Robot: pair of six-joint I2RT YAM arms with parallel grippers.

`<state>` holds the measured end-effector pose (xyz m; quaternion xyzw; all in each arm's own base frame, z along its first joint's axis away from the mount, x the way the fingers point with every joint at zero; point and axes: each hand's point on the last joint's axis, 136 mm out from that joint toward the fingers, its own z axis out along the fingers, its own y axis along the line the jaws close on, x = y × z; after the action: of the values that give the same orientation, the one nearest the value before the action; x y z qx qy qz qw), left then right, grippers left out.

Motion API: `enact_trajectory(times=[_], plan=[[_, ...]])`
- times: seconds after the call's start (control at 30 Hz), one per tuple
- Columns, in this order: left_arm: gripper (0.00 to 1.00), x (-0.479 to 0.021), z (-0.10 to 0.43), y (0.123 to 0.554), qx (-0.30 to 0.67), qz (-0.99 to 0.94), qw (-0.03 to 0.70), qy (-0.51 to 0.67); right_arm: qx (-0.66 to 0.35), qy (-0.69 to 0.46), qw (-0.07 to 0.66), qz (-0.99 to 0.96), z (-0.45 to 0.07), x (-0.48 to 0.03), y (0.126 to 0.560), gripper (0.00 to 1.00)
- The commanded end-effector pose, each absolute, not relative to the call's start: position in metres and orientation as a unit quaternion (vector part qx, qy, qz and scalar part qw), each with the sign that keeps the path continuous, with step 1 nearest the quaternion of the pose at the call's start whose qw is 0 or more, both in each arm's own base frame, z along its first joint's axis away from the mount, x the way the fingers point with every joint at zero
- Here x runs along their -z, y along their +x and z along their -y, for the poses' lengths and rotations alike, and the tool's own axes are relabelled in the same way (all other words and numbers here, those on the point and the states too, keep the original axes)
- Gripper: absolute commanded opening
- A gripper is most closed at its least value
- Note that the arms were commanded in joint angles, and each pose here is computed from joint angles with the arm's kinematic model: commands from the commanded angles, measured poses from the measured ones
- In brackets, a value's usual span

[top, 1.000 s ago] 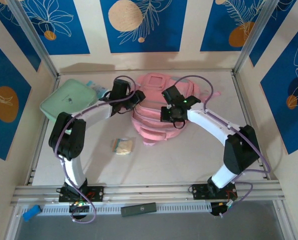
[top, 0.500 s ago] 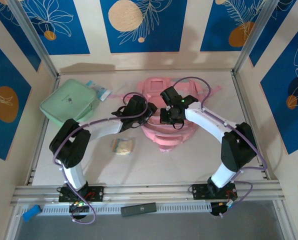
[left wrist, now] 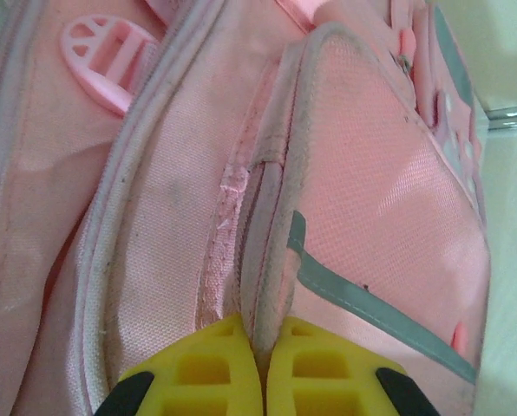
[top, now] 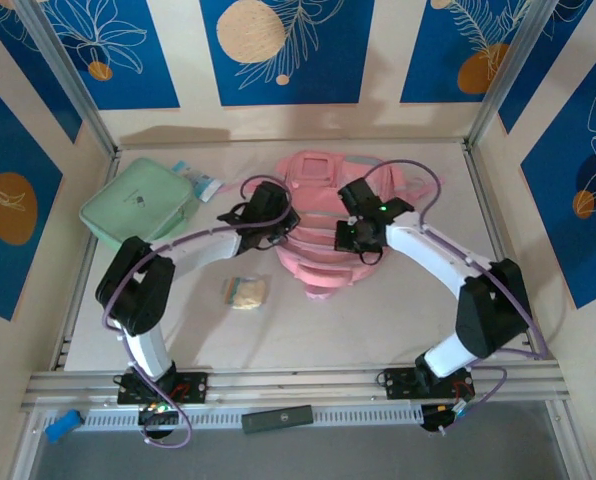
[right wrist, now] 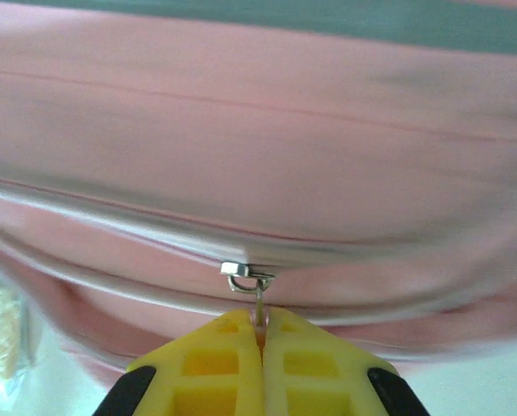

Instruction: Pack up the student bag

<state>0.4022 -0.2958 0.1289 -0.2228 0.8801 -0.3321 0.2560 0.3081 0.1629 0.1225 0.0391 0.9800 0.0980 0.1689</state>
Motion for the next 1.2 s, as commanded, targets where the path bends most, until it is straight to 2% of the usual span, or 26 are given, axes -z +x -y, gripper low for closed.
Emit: enact_trajectory(times=[0.0,0.23,0.33,0.43,0.5,0.57,0.6,0.63,0.67,0.7,0.77,0.83,0.87,0.9,1.03,1.17], plan=[[0.00,-0.139,0.228,0.447,0.267,-0.893,0.303,-0.200,-0.073,0.050,0.154,-0.984,-0.121,-0.116,0.298,0.00],[0.00,-0.133,0.229,0.463,0.295,-0.915,0.267,-0.059,-0.066,-0.081,0.231,-0.967,-0.117,-0.125,0.347,0.00],[0.00,-0.132,0.227,0.464,0.294,-0.921,0.257,-0.008,-0.108,-0.157,0.265,-0.945,-0.131,-0.134,0.360,0.00],[0.00,-0.132,0.224,0.467,0.271,-0.928,0.249,0.053,-0.069,-0.152,0.288,-0.943,-0.108,-0.134,0.384,0.00],[0.00,-0.137,0.236,0.468,0.303,-0.919,0.242,0.073,-0.078,-0.142,0.298,-0.941,-0.105,-0.137,0.393,0.00],[0.00,-0.146,0.247,0.467,0.333,-0.907,0.242,0.084,-0.107,-0.156,0.306,-0.933,-0.119,-0.141,0.390,0.08],[0.00,-0.150,0.250,0.465,0.343,-0.903,0.245,0.086,-0.130,-0.168,0.308,-0.927,-0.129,-0.145,0.385,0.16],[0.26,-0.155,0.250,0.461,0.350,-0.900,0.246,0.087,-0.141,-0.177,0.308,-0.924,-0.134,-0.146,0.380,0.25],[0.46,-0.161,0.248,0.456,0.352,-0.898,0.251,0.088,-0.143,-0.172,0.308,-0.925,-0.133,-0.145,0.376,0.32],[0.61,-0.165,0.241,0.452,0.342,-0.899,0.262,0.083,-0.142,-0.157,0.318,-0.924,-0.128,-0.149,0.376,0.41],[0.82,-0.170,0.214,0.443,0.296,-0.908,0.289,0.058,-0.134,-0.101,0.348,-0.922,-0.105,-0.153,0.377,0.58],[0.97,-0.170,0.162,0.436,0.193,-0.923,0.333,0.004,-0.110,-0.010,0.405,-0.908,-0.061,-0.159,0.385,0.77],[1.00,-0.168,0.133,0.432,0.135,-0.925,0.354,-0.020,-0.099,0.026,0.423,-0.900,-0.042,-0.158,0.386,0.93],[0.99,-0.169,0.102,0.427,0.070,-0.922,0.379,-0.043,-0.079,0.066,0.439,-0.893,-0.020,-0.154,0.387,0.99],[1.00,-0.165,0.007,0.402,-0.124,-0.878,0.453,-0.092,-0.034,0.112,0.487,-0.865,0.022,-0.128,0.386,0.99],[0.99,-0.145,-0.014,0.389,-0.178,-0.838,0.511,-0.072,-0.073,0.076,0.512,-0.852,0.010,-0.108,0.393,0.99]])
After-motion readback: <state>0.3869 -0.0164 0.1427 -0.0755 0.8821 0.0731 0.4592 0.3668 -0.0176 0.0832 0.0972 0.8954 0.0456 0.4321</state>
